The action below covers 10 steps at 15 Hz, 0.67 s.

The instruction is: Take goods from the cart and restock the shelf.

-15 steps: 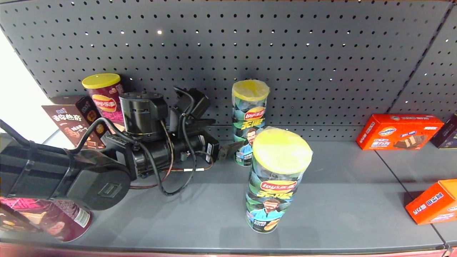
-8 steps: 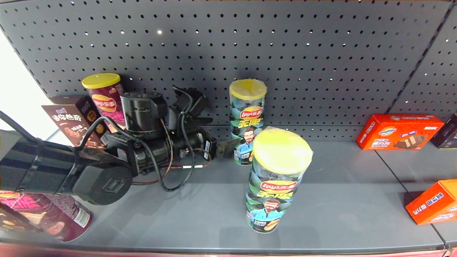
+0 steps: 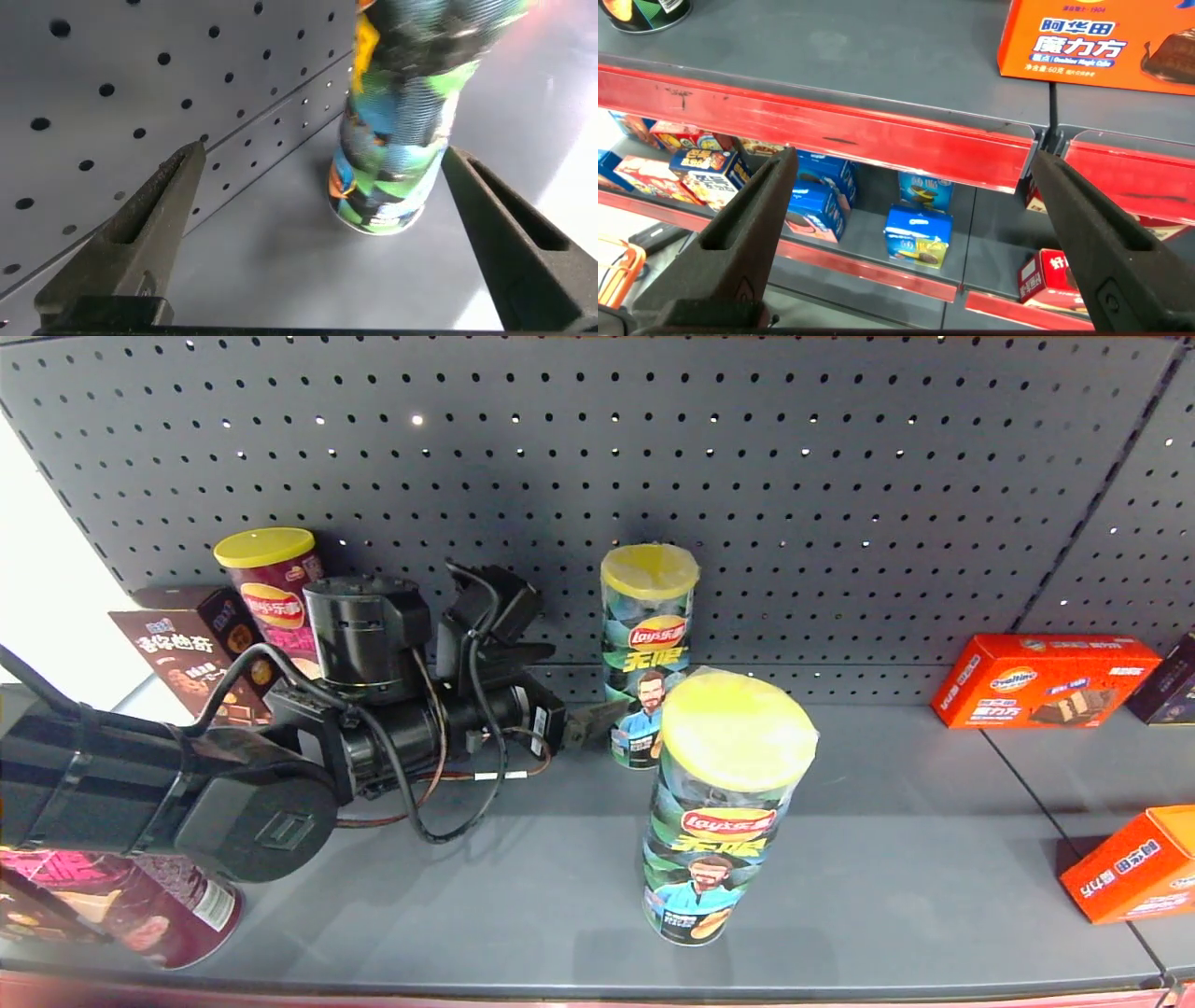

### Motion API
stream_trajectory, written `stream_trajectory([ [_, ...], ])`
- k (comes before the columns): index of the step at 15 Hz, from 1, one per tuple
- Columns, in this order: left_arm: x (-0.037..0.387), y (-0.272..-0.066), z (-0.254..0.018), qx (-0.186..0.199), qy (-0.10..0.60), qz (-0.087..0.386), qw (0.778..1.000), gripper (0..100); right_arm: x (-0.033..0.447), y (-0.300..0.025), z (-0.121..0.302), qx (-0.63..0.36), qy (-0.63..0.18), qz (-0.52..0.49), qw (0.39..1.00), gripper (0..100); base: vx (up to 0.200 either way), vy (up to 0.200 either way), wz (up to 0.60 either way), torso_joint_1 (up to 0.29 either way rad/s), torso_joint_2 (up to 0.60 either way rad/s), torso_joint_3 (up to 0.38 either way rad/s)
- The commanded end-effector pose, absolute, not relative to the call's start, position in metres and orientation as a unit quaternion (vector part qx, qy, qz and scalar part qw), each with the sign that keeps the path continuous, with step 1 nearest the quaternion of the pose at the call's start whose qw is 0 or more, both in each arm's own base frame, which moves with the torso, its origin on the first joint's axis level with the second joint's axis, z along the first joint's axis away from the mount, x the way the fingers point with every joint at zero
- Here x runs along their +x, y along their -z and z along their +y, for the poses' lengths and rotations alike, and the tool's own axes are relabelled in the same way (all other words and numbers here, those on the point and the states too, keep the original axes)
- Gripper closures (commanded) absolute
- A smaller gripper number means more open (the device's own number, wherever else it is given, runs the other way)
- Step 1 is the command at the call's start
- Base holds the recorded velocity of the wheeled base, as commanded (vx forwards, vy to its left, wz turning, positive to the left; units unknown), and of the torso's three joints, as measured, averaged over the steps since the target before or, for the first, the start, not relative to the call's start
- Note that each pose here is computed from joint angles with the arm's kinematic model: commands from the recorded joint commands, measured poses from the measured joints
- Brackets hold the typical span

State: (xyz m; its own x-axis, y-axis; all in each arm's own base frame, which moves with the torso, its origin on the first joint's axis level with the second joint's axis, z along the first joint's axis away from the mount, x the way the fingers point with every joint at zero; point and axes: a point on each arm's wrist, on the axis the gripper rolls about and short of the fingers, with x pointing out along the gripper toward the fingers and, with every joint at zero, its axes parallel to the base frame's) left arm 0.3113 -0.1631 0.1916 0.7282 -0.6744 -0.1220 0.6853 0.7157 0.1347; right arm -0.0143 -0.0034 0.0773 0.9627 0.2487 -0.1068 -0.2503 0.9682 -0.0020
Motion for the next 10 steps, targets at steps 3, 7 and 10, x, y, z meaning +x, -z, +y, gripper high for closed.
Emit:
stream_trajectory([
  [3, 0.283, -0.235, -0.151, 0.078, 0.366, -0.029, 0.927, 0, -0.014, -0.077, -0.003, -0.008, -0.126, 0.054, 0.991, 0, 0.0, 0.0, 0.0, 0.0, 0.0, 0.0],
  [7, 0.251, -0.263, -0.146, 0.072, 0.378, -0.073, 0.92, 0, -0.014, -0.077, -0.003, -0.008, -0.127, 0.054, 0.99, 0, 0.0, 0.0, 0.0, 0.0, 0.0, 0.0],
  [10, 0.216, -0.28, -0.127, 0.068, 0.375, -0.1, 0.919, 0, -0.014, -0.077, -0.003, -0.008, -0.126, 0.054, 0.991, 0, 0.0, 0.0, 0.0, 0.0, 0.0, 0.0],
])
